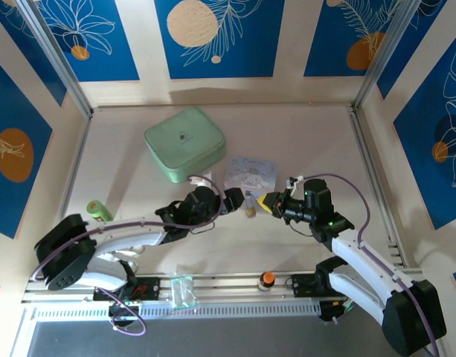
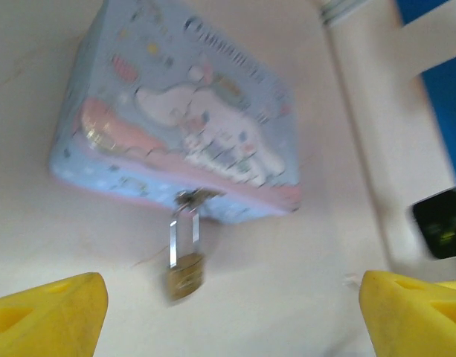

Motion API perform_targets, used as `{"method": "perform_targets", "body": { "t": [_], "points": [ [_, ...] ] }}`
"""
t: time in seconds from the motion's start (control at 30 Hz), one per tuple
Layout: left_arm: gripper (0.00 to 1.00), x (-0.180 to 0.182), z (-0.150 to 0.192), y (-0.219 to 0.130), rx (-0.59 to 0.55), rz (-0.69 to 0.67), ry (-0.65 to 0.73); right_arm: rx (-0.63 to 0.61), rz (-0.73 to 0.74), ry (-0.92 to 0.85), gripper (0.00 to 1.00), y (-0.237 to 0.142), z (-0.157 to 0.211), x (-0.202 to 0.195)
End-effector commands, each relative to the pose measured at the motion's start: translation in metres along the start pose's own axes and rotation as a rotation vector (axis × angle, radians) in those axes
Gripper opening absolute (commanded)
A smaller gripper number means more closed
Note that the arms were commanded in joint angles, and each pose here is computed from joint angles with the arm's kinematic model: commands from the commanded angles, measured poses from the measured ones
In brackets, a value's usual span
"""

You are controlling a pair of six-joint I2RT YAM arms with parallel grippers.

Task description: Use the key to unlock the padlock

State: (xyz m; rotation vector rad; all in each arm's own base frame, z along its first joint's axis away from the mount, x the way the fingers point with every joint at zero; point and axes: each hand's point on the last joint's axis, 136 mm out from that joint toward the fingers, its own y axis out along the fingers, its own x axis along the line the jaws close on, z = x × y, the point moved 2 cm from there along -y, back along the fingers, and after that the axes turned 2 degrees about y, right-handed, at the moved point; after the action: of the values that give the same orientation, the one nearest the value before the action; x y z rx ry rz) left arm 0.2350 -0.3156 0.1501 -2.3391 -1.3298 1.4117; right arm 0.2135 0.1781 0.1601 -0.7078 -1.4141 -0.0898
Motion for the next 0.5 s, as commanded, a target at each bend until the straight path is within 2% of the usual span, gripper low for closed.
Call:
{"method": "perform_targets", "body": {
  "t": [0.0, 0.07, 0.17, 0.47],
  "points": [
    [0.83, -0.009, 0.009, 0.009, 0.045, -0.025, 0.064, 0.036, 0.024, -0.029, 0.00, -0.006, 0.006, 0.001],
    [0.76, -0.004, 0.020, 0.021, 0.063, -0.072, 0.085, 0.025, 0.029, -0.021, 0.00, -0.007, 0.004, -0.003],
    [0.74, 0.001, 0.036, 0.038, 0.097, -0.109, 0.112, 0.014, 0.032, -0.013, 0.00, -0.010, 0.002, -0.008],
    [0.70, -0.002, 0.051, 0.069, 0.148, -0.147, 0.183, -0.025, 0.075, -0.004, 0.00, -0.021, 0.003, -0.027]
  ]
}}
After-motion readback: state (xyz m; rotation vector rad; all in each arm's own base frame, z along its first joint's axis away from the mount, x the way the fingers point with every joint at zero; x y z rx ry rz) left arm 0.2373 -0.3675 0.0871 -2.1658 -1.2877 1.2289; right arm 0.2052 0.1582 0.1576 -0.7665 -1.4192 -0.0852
